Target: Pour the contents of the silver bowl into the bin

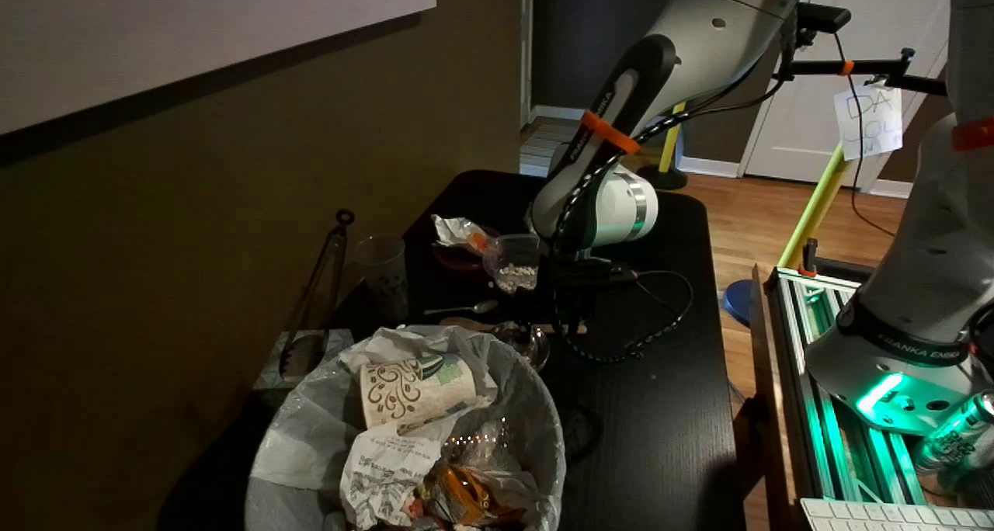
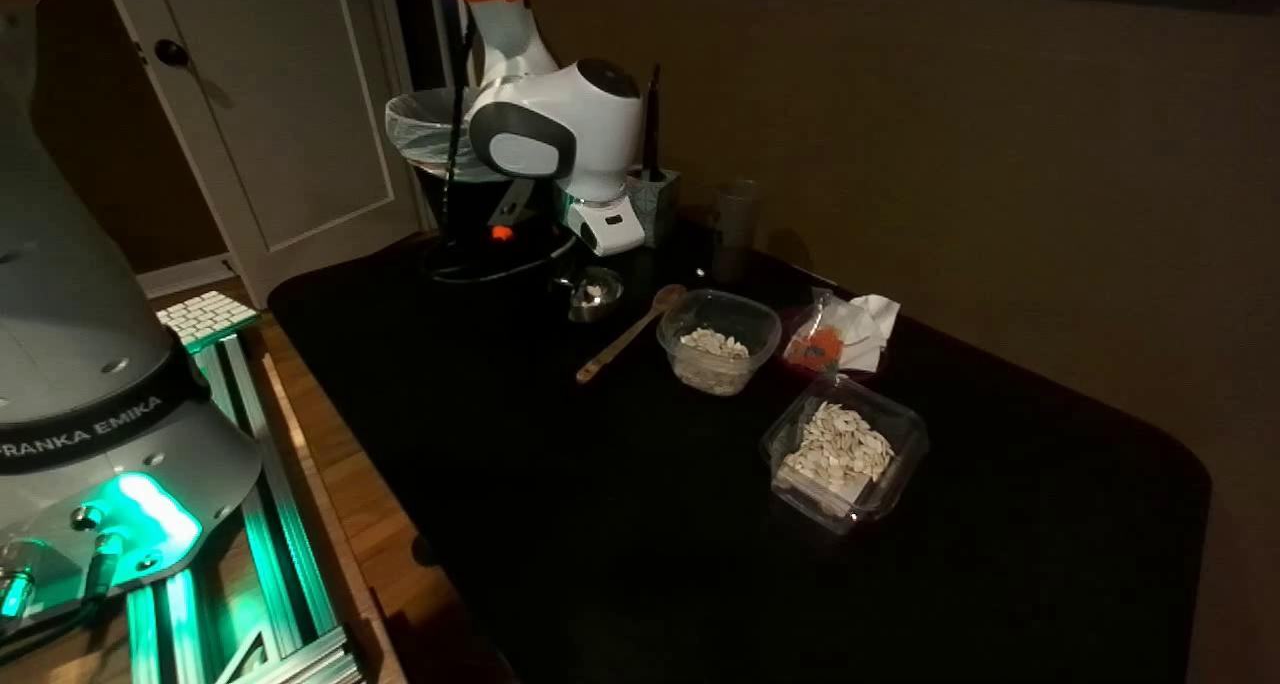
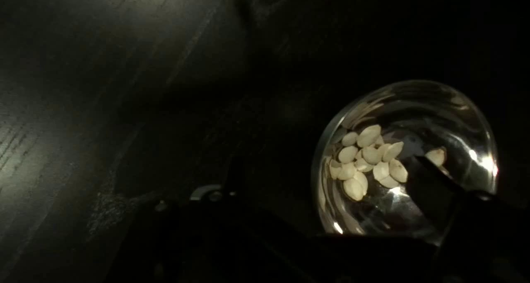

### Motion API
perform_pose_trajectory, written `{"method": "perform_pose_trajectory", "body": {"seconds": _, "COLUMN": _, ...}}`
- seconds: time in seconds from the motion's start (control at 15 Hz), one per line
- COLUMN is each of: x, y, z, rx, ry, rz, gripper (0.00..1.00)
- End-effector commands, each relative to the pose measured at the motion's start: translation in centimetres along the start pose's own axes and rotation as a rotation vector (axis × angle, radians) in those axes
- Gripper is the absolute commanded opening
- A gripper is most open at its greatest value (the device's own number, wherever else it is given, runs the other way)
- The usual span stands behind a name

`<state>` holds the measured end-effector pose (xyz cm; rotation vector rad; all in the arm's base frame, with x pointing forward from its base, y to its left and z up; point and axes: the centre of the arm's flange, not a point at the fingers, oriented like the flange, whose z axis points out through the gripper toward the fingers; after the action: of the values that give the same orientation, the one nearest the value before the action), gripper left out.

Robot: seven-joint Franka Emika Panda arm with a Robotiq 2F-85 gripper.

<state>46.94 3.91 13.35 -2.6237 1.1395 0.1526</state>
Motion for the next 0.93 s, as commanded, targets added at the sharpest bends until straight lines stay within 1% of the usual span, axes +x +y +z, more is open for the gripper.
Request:
{"method": "perform_pose_trajectory", "body": {"seconds": 0.0, "x": 0.9, "y": -0.3, "z": 2.3, "rx": 0.01, "ry": 0.038, "rz": 0.027, "gripper": 0.75}}
{"method": "perform_pose_trajectory", "body": {"seconds": 0.13, "x": 1.2, "y": -0.3, "z": 3.0, "rx": 0.003, "ry": 0.051, "rz": 0.035, "gripper": 0.71}}
{"method": "perform_pose_trajectory", "body": {"seconds": 0.2, "x": 1.4, "y": -0.3, "z": 3.3, "rx": 0.001, "ry": 0.053, "rz": 0.037, "gripper": 0.64}}
{"method": "perform_pose_trajectory", "body": {"seconds": 0.27, "x": 1.5, "y": -0.3, "z": 3.6, "rx": -0.001, "ry": 0.055, "rz": 0.038, "gripper": 0.53}}
{"method": "perform_pose_trajectory", "body": {"seconds": 0.53, "x": 1.7, "y": -0.5, "z": 4.1, "rx": -0.005, "ry": 0.058, "rz": 0.041, "gripper": 0.23}}
{"method": "perform_pose_trajectory", "body": {"seconds": 0.73, "x": 1.4, "y": -0.6, "z": 3.1, "rx": 0.004, "ry": 0.063, "rz": 0.034, "gripper": 0.0}}
{"method": "perform_pose_trajectory", "body": {"seconds": 0.87, "x": 0.7, "y": -1.1, "z": 1.2, "rx": 0.008, "ry": 0.079, "rz": 0.015, "gripper": 0.0}}
